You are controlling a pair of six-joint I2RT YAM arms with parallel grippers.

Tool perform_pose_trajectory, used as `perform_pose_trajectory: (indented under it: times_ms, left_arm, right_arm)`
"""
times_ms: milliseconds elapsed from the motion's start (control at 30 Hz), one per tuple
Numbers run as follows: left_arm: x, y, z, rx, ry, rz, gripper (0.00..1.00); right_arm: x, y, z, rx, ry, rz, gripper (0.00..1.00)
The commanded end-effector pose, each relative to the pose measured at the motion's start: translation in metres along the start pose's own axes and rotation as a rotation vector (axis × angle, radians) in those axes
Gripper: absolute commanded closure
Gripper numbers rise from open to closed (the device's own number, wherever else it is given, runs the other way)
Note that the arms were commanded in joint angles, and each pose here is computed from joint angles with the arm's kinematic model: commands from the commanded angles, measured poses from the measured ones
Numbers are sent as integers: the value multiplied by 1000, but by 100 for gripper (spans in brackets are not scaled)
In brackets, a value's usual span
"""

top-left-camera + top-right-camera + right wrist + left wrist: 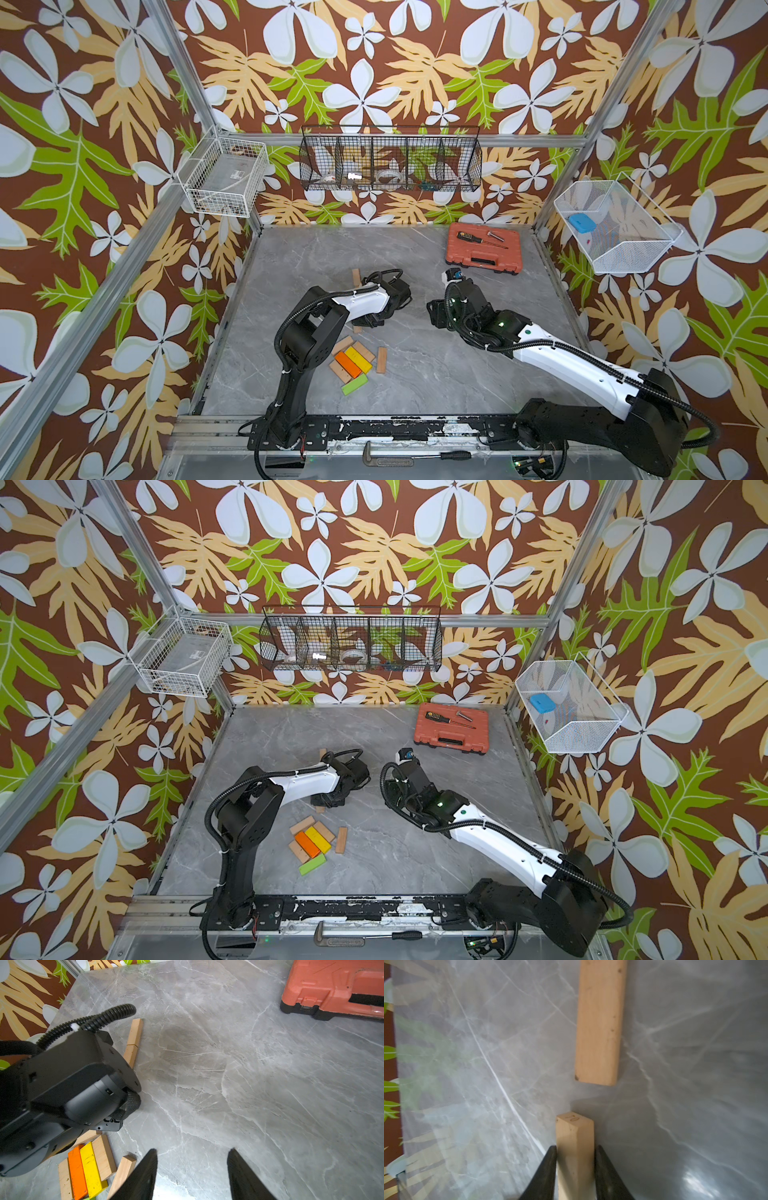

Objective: Assemble the letter k with building blocks
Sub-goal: Place the building block at the center of the board, then assemble the building block at the center of the board.

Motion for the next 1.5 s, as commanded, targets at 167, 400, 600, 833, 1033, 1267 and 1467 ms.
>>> perform_pose_trajectory:
  times_ms: [167, 400, 600, 833, 1033, 1267, 1467]
  left_arm:
    - [-13, 43, -8, 220, 85, -9, 54]
    - [-20, 55, 15, 380, 159, -46, 53]
    - [-5, 51, 10, 590, 23, -82, 49]
    - [-2, 31, 3, 562, -75, -63, 41]
    - [-8, 15, -2, 472, -97, -67, 48]
    - [-4, 0, 1, 397, -106, -47, 57]
    - [6, -8, 6, 374, -103, -23, 64]
  right_arm:
    - [-5, 3, 1, -1, 3, -15, 43]
    - [-5, 6, 2, -17, -4, -19, 43]
    - [-4, 8, 10, -71, 2, -12, 41]
    - [-1, 13, 28, -205, 12, -31, 28]
    - [2, 11, 24, -177, 1, -13, 29]
    - [2, 8, 22, -160, -6, -9, 30]
    - [2, 5, 22, -153, -8, -5, 30]
Point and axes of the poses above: each gripper's point midway between its finger pads, its own y axis back along the fingers, its own z axis along the line the jaws close on, x = y × z, the point moved 2 cm from there along y, back along the fingers, and after that the axes turned 11 degrees about y, right-handed, at the moved point
